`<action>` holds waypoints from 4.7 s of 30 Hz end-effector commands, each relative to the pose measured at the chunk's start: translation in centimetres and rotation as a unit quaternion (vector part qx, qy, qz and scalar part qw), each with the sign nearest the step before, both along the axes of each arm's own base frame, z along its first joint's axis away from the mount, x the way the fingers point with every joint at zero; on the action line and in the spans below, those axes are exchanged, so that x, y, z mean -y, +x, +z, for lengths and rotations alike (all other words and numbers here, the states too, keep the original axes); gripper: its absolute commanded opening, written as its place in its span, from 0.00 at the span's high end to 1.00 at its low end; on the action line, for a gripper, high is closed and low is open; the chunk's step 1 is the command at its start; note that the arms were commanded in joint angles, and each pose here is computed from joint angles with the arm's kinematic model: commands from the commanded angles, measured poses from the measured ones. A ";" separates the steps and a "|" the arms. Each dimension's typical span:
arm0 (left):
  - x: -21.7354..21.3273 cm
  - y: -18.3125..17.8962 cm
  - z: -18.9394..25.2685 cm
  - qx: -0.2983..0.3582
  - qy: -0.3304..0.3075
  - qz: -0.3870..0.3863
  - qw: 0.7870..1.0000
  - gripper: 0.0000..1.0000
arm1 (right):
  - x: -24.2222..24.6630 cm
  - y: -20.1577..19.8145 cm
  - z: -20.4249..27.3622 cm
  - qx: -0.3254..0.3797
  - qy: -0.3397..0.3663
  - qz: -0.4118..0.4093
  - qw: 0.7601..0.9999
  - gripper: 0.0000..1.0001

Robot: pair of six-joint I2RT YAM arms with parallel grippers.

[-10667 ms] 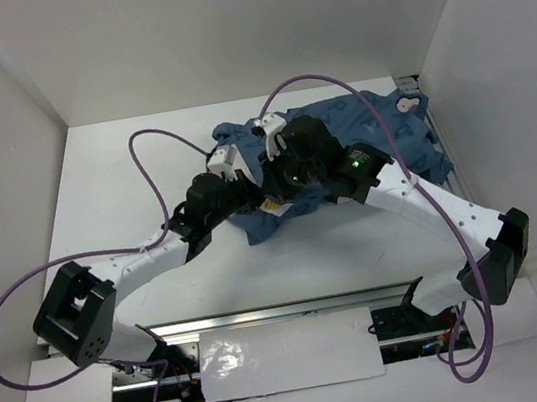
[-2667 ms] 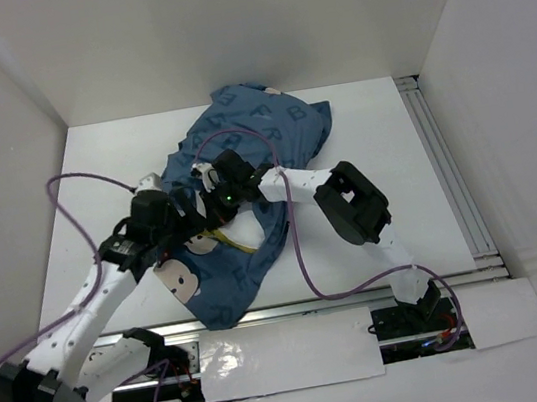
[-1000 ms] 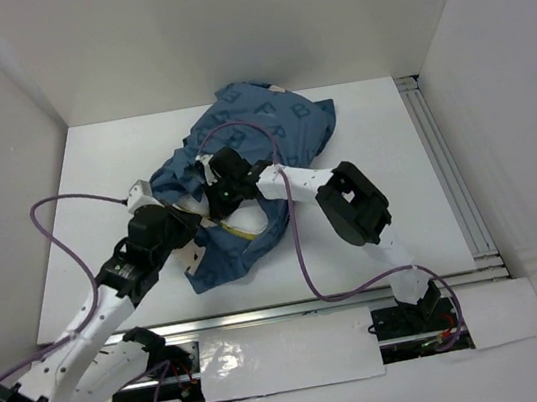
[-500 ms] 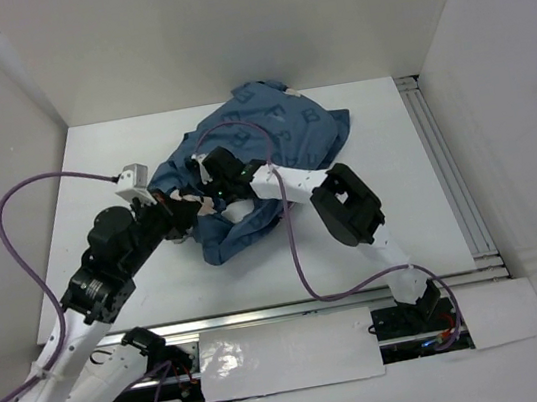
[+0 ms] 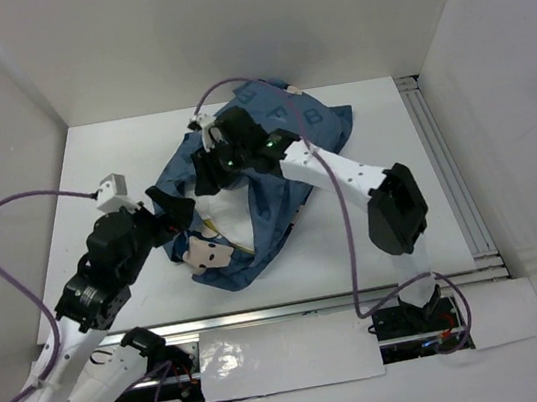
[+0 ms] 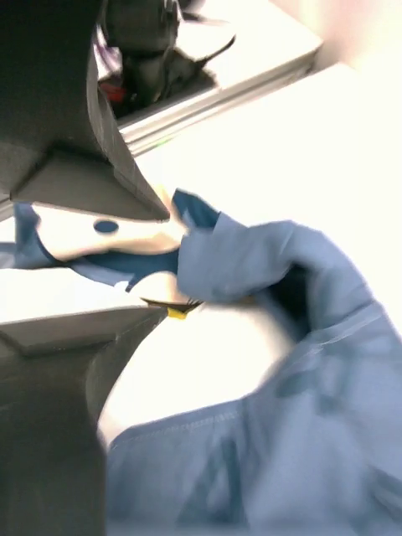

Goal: Put the pillow into the pillowcase

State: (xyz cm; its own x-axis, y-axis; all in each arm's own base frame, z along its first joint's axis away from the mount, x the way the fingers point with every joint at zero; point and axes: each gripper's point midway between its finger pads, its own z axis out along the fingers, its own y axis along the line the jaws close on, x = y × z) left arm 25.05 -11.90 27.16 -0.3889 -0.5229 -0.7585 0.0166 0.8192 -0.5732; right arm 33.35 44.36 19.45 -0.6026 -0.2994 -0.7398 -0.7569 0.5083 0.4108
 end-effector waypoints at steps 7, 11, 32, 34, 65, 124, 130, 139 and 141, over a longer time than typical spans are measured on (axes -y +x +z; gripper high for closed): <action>-4.1 0.8 -1.8 -0.069 0.048 0.128 0.988 0.00 | 5.1 -1.5 5.4 0.061 -0.003 -0.045 0.997 0.44; -2.8 3.4 -5.1 -0.139 0.093 0.128 0.978 0.00 | 6.6 -2.9 3.1 0.057 -0.032 -0.028 0.997 0.48; -6.9 12.5 -9.9 -0.219 0.159 0.162 0.949 1.00 | 6.1 -11.8 -10.0 0.110 -0.212 0.081 0.968 0.53; -7.0 12.5 -8.6 -0.194 0.148 0.155 0.957 1.00 | 5.9 -10.8 -10.1 0.126 -0.223 0.054 0.965 0.53; -13.6 20.9 -5.9 -0.083 -0.008 -0.109 0.991 0.18 | 14.2 -10.0 -1.6 0.085 -0.098 -0.097 0.987 0.67; -10.0 13.4 -7.9 -0.158 -0.025 0.046 0.986 0.00 | 0.4 13.2 -9.6 0.064 -0.057 -0.204 0.975 0.46; -10.2 9.7 -10.0 -0.218 0.017 0.100 0.971 0.00 | 6.0 14.8 -0.7 0.130 -0.028 -0.285 0.949 0.30; -13.6 4.2 -16.5 -0.336 -0.030 0.244 0.909 0.00 | 28.7 16.7 -2.8 0.012 -0.043 -0.458 0.888 0.26; -14.5 3.1 -18.6 -0.368 -0.059 0.263 0.890 0.00 | 32.1 17.0 -3.8 -0.010 -0.042 -0.476 0.878 0.26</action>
